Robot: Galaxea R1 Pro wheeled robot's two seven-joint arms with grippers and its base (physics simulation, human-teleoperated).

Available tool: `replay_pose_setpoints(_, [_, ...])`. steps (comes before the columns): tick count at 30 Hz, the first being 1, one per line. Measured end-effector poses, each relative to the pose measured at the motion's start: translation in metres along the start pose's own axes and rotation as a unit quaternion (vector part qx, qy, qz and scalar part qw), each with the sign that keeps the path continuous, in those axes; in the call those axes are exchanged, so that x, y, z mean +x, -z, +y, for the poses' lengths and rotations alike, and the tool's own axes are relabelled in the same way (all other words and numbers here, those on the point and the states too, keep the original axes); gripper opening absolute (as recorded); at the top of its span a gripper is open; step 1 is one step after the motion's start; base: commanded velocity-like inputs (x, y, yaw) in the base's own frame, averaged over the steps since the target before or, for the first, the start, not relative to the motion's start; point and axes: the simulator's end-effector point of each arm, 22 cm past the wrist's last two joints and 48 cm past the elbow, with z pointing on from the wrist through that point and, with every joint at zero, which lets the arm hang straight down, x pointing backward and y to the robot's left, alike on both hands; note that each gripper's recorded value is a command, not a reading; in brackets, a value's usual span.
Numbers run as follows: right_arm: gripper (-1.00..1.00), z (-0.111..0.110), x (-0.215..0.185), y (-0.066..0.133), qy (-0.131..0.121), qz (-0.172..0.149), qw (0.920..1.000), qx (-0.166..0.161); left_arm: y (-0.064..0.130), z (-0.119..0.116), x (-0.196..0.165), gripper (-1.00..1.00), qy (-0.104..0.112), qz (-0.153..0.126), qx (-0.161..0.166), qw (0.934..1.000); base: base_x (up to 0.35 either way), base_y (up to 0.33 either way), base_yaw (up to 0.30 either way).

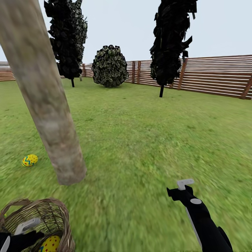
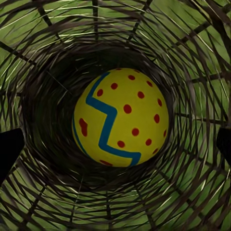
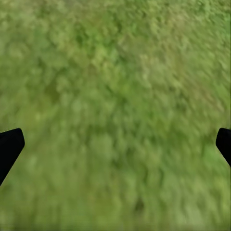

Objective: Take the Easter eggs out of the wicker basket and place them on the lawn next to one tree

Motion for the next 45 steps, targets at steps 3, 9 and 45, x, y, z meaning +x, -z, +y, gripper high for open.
replay_pose_setpoints(3, [1.00,0.002,0.006,-0.004,0.000,0.006,1.0000,-0.001,-0.004,0.001,0.004,1.00,0.000,0.006,-0.002,1.0000,0.000,0.000,0.000])
replay_pose_setpoints(9, [1.00,0.004,0.019,-0.010,0.002,0.019,0.9998,-0.004,-0.011,0.004,0.012,1.00,-0.001,0.018,-0.006,0.9998,0.000,0.000,0.000])
replay_pose_setpoints(45, [1.00,0.013,0.026,-0.015,0.008,0.026,0.9996,-0.011,-0.018,-0.004,0.021,1.00,0.001,0.027,-0.001,0.9996,0.061,0.000,0.000])
